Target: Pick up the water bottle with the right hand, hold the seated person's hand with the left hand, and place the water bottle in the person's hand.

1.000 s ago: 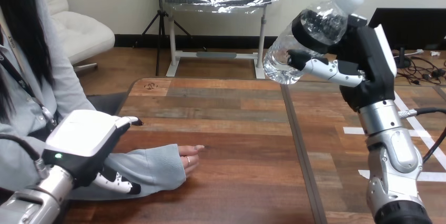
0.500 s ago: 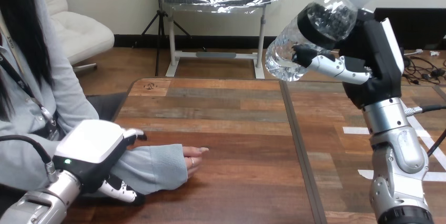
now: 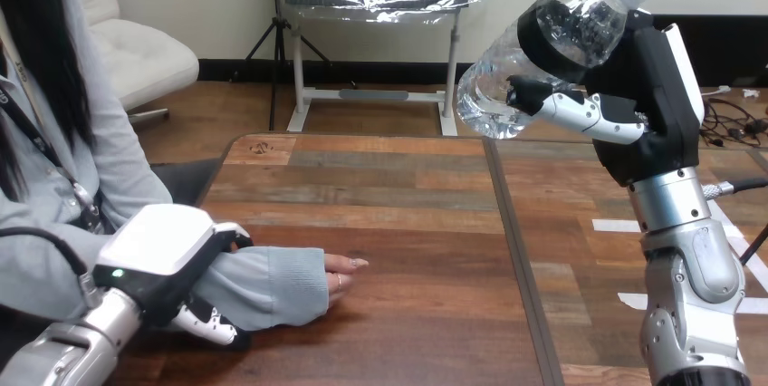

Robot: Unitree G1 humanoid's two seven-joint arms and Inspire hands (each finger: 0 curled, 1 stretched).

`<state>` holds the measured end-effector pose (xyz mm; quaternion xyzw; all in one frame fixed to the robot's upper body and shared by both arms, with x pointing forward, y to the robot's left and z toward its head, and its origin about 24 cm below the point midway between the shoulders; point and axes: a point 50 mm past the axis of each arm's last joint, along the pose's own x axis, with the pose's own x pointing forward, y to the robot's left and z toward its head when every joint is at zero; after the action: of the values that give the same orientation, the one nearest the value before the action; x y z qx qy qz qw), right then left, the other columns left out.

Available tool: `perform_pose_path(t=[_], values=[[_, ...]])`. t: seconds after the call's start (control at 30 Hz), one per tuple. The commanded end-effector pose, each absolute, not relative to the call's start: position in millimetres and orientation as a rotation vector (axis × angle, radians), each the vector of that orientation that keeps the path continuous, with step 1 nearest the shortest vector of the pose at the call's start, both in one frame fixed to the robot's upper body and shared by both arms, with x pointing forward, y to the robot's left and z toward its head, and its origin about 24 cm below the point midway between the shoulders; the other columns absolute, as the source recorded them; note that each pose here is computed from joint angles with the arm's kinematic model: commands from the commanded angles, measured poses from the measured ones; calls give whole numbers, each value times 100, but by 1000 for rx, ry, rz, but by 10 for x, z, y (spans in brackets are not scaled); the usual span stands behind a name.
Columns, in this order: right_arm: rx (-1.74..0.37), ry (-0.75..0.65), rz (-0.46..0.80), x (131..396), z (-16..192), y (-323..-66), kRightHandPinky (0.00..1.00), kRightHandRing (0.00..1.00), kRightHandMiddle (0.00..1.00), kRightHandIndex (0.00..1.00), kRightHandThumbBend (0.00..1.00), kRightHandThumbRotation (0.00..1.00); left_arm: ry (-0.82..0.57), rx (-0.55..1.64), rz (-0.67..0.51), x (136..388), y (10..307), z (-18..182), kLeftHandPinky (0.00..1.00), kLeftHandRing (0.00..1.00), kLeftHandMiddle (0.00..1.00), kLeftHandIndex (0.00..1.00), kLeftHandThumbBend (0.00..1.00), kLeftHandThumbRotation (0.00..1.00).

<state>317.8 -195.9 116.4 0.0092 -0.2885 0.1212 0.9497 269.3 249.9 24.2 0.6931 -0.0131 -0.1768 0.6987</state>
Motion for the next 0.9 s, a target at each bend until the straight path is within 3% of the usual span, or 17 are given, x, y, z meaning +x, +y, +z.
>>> perform_pose_path(t=[0.0,0.43,0.87], values=[[28,-698,261,3179,1436,-1895,19,24,34,38,71,0,-69,1564,-387,2855,2447,376,56,59,64,67,100,29],[16,-724,261,3134,1476,-1875,19,25,34,37,72,0,-42,1563,-417,2879,2415,377,46,51,55,59,99,23],[30,-727,284,3105,1480,-1846,19,25,34,37,70,0,-44,1545,-416,2879,2396,343,40,44,49,52,93,9]])
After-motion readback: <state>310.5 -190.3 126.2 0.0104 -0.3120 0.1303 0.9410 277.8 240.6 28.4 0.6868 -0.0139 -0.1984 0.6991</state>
